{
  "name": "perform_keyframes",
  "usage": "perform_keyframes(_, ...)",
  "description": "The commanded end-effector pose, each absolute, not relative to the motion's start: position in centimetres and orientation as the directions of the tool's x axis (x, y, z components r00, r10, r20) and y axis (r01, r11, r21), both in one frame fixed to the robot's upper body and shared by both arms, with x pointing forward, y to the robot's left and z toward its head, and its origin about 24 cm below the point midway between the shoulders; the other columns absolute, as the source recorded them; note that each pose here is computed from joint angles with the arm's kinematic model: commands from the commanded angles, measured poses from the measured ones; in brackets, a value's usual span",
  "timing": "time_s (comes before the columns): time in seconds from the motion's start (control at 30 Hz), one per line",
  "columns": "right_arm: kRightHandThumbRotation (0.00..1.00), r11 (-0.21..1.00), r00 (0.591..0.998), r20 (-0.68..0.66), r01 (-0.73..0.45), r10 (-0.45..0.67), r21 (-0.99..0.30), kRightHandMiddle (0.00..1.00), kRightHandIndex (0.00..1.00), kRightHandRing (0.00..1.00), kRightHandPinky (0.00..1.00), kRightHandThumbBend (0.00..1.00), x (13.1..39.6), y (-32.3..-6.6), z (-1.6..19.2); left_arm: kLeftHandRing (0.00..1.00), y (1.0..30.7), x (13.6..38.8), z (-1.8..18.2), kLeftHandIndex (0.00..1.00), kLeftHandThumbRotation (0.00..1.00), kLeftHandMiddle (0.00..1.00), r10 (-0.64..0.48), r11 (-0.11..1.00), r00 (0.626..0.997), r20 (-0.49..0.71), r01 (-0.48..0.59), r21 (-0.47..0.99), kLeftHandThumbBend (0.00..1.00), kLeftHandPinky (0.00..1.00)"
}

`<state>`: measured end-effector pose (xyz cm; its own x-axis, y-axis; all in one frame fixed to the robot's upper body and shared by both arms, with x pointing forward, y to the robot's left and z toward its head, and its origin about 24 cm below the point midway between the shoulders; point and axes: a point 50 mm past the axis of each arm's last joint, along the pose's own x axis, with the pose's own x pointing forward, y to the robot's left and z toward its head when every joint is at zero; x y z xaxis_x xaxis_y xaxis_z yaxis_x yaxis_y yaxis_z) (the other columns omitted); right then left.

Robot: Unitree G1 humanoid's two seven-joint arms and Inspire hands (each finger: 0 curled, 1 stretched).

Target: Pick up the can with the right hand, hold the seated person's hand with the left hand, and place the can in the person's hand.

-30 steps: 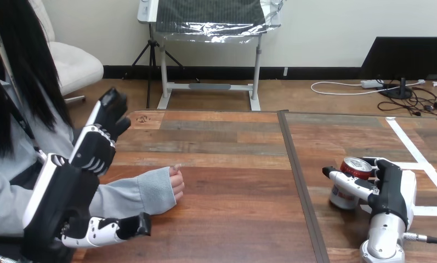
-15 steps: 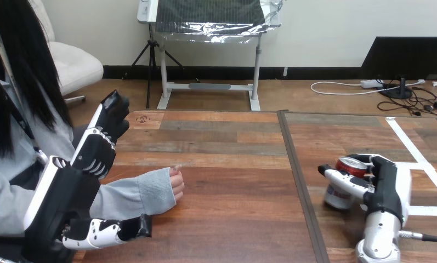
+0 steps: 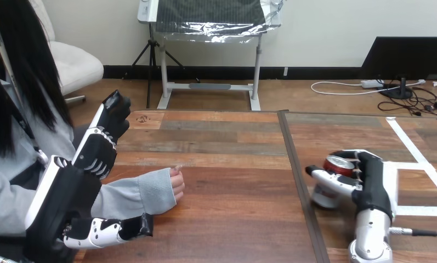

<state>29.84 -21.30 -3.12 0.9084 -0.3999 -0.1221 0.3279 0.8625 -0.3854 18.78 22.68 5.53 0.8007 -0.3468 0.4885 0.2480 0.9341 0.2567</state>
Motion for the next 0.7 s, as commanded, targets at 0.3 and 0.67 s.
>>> perform_keyframes(0.3, 0.0, 0.878, 0.946, 0.06, 0.319, -0.319, -0.356, 0.51, 0.53, 0.44, 0.38, 0.82, 32.89, -19.82, 0.92, 1.0, 22.7, 19.39, 6.83, 1.0, 0.47, 1.0, -0.362, 0.923, 0.791, 0.493, 0.229, 0.31, 1.0, 1.0)
perform_keyframes(0.67, 0.0, 0.882, 0.956, 0.076, 0.29, -0.283, -0.372, 0.5, 0.53, 0.44, 0.37, 0.82, 33.24, -19.31, 1.3, 1.0, 22.68, 19.46, 6.75, 1.0, 0.46, 1.0, -0.361, 0.92, 0.8, 0.479, 0.221, 0.324, 1.0, 1.0)
